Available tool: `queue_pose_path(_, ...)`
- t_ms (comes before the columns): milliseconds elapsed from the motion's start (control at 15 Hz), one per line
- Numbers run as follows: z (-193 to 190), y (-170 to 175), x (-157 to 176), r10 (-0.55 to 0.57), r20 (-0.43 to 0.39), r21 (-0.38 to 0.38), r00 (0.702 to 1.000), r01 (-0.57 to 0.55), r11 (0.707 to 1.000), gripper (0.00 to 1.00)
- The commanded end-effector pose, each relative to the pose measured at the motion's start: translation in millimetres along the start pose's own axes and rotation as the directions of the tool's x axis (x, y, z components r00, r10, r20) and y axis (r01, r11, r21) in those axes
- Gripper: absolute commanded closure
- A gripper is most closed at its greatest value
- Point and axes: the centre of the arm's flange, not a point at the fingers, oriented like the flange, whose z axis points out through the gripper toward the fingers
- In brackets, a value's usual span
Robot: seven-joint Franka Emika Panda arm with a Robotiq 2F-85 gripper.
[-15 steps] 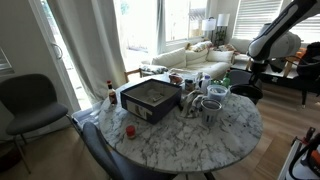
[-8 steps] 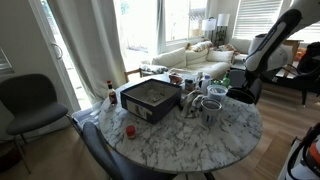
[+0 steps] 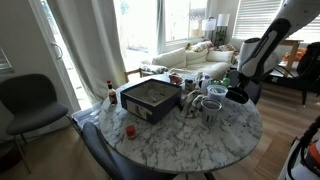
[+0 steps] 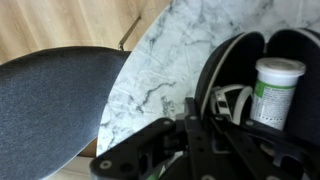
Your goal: Remove the case from the box
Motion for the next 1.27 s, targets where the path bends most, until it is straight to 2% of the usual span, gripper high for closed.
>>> queue_pose_path(0,11,-8,8,-0.002,0.029,-0.056,1.0,0.003,0.998,0.69)
queue_pose_path(400,-18,-2,9,-0.024,0.021,-0.013,1.0,0.024,1.0,0.26)
queue_pose_path(533,-45,8,3,-0.045,0.006,0.022,0.999,0.045,0.999,0.11)
queue_pose_path(600,-65,16,-5,-0.088,-0.026,0.081,0.996,0.09,0.993,0.02)
queue_pose_path(667,-76,17,-8,-0.117,-0.053,0.117,0.992,0.123,0.986,0.01)
queue_pose_path(933,-134,12,-33,-0.235,-0.205,0.152,0.95,0.269,0.951,0.0)
queue_pose_path(1000,-97,-20,-7,-0.187,-0.152,0.091,0.971,0.202,0.975,0.0)
queue_pose_path(1200,-126,-25,-18,-0.219,-0.207,0.113,0.954,0.245,0.963,0.0)
